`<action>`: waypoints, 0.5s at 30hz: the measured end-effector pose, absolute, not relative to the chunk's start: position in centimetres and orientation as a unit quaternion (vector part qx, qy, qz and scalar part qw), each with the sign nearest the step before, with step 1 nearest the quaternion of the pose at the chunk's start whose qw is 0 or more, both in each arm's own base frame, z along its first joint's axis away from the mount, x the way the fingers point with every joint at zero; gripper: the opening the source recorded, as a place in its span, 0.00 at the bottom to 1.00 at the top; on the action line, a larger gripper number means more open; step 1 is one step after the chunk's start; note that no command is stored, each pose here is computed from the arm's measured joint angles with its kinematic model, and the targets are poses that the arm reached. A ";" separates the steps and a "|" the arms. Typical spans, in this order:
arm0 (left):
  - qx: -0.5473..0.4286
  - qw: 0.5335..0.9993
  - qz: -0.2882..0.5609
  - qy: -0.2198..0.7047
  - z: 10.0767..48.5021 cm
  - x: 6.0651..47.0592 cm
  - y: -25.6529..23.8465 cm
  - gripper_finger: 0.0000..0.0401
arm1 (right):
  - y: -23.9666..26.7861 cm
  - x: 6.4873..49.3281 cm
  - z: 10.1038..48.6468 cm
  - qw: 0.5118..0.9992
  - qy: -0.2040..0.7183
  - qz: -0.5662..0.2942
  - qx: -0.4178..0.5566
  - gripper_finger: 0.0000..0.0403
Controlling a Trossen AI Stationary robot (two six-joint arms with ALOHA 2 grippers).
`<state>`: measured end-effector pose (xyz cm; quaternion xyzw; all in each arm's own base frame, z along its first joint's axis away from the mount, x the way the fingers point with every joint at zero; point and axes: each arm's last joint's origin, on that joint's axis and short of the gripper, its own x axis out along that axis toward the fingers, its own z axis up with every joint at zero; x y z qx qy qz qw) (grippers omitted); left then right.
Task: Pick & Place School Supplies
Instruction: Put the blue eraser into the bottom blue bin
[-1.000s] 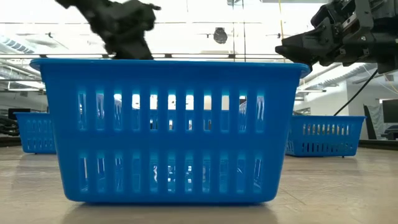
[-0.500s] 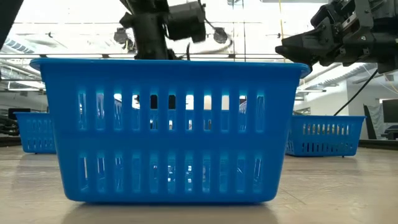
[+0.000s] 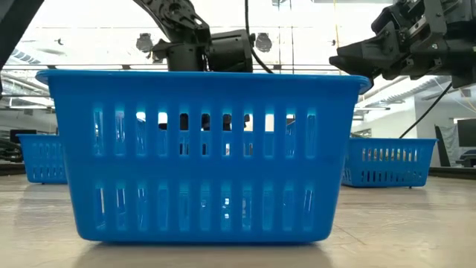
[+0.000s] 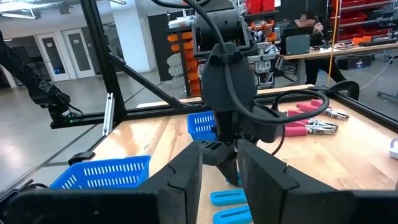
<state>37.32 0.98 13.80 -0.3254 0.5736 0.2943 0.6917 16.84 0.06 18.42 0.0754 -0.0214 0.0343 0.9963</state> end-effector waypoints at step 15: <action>-0.216 0.730 0.247 0.600 13.6 37.2 1.1 0.28 | 0.1 16.8 18.3 0.996 -0.017 0.036 0.076 0.23</action>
